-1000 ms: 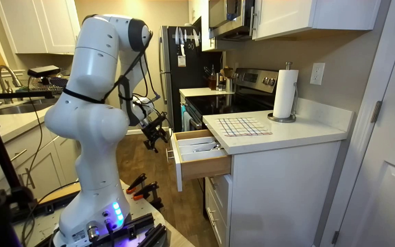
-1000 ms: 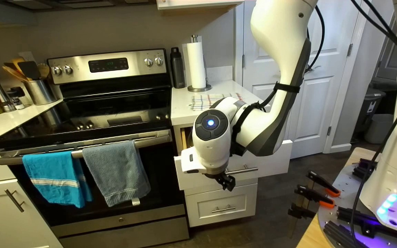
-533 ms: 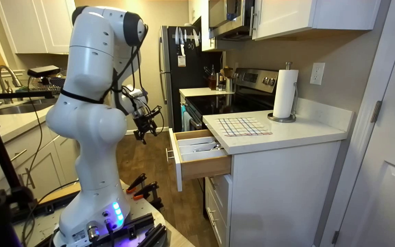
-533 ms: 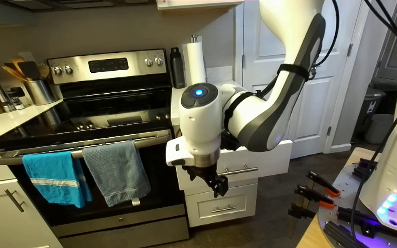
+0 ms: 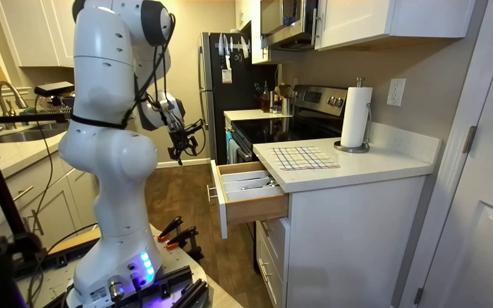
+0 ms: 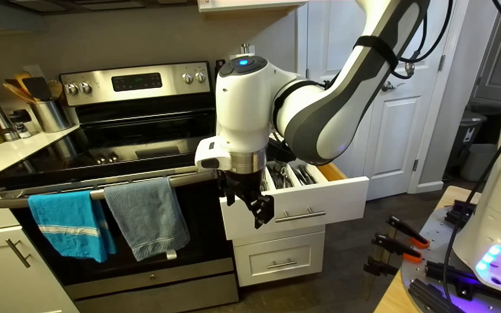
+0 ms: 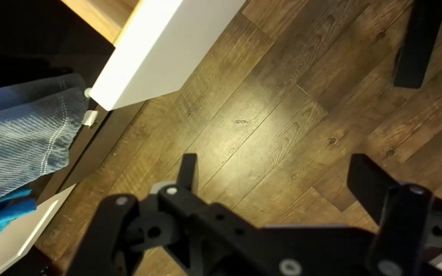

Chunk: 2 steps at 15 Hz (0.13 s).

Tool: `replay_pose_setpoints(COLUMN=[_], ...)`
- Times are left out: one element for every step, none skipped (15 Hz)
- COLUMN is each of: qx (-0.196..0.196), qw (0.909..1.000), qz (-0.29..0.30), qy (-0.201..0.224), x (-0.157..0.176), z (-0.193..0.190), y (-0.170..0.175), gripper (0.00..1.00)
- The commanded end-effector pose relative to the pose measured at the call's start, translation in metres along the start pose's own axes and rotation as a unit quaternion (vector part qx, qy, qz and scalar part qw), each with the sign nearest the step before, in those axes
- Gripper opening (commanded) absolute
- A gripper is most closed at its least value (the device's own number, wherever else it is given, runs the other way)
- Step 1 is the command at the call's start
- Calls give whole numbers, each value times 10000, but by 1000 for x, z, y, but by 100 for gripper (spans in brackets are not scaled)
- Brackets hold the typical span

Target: Pull open in the top drawer of the white chest of drawers

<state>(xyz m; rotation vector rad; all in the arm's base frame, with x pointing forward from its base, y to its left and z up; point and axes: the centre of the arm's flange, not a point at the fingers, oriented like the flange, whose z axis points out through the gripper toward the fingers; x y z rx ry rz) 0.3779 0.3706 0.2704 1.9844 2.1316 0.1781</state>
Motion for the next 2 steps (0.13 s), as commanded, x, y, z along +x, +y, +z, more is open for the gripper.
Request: replay_pose_setpoints(qx=[3,4], qw=[10000,10000], qz=[3,3], qy=[-1,-1], x=[0,0], z=[0,0], y=[0,0], gripper=[100,100])
